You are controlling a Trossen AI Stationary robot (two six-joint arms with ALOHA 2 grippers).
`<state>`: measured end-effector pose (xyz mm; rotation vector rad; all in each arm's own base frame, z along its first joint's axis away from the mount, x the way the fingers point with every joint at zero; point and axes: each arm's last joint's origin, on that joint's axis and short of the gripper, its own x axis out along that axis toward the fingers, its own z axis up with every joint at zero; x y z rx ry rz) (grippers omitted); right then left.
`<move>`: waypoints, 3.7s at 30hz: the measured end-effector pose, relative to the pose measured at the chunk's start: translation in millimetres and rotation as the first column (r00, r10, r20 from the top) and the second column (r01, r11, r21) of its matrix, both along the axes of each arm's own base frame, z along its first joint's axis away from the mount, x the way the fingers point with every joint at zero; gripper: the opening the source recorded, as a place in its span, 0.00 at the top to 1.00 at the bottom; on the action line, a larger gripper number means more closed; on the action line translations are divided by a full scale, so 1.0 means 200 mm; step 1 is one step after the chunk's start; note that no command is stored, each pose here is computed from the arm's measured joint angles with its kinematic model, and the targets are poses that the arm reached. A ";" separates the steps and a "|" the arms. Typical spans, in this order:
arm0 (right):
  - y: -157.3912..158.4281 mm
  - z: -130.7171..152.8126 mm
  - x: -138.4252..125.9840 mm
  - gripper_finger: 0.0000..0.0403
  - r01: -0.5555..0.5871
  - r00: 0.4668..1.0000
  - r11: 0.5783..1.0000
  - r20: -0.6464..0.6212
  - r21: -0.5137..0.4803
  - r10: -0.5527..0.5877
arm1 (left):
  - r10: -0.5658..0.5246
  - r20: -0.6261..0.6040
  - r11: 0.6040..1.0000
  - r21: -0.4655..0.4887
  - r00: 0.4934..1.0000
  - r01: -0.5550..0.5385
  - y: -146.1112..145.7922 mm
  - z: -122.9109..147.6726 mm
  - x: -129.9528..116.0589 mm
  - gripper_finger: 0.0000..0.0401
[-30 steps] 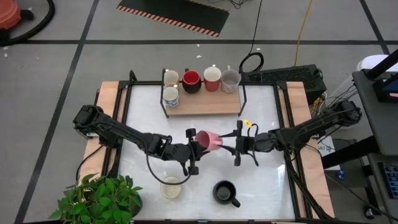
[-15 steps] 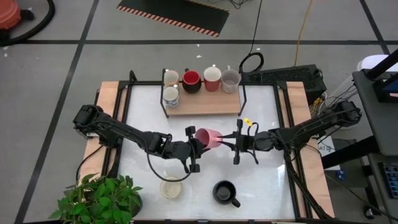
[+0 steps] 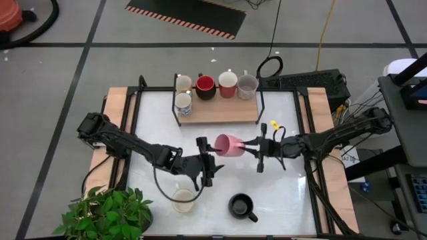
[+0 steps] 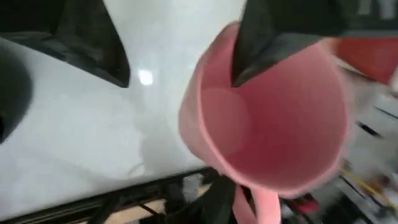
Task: Place coffee mugs
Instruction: Put the pink mug on the shelf
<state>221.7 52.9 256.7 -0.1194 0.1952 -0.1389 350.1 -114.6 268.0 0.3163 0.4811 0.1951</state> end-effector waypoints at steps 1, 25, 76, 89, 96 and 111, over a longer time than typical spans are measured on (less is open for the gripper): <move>-0.01 0.01 -0.01 0.92 -0.007 1.000 1.000 0.007 0.029 0.007 | 0.001 0.000 0.999 0.048 1.000 -0.001 -0.01 0.01 -0.01 0.26; -0.09 0.00 0.01 0.91 -0.463 0.874 0.779 0.076 0.422 0.479 | -0.332 -0.099 0.880 0.325 0.938 0.345 -0.14 0.02 -0.03 0.47; -0.33 -0.11 -0.23 0.39 -0.059 0.998 0.857 0.049 0.512 0.039 | -0.269 0.027 0.939 0.230 0.963 0.256 0.12 0.15 0.10 0.98; -0.33 -0.04 -0.42 0.39 -0.013 0.996 0.888 0.084 0.459 -0.028 | -0.088 -0.094 0.974 0.198 0.992 0.105 0.50 0.50 0.12 0.98; -0.33 -0.03 -0.42 0.39 0.005 0.995 0.908 0.084 0.420 -0.044 | -0.002 -0.082 0.994 0.112 0.997 0.011 0.65 0.66 0.07 0.98; -0.35 -0.03 -0.42 0.43 0.090 0.987 0.938 0.095 0.336 -0.128 | -0.015 -0.532 0.992 0.099 0.847 0.080 0.86 0.43 0.10 0.99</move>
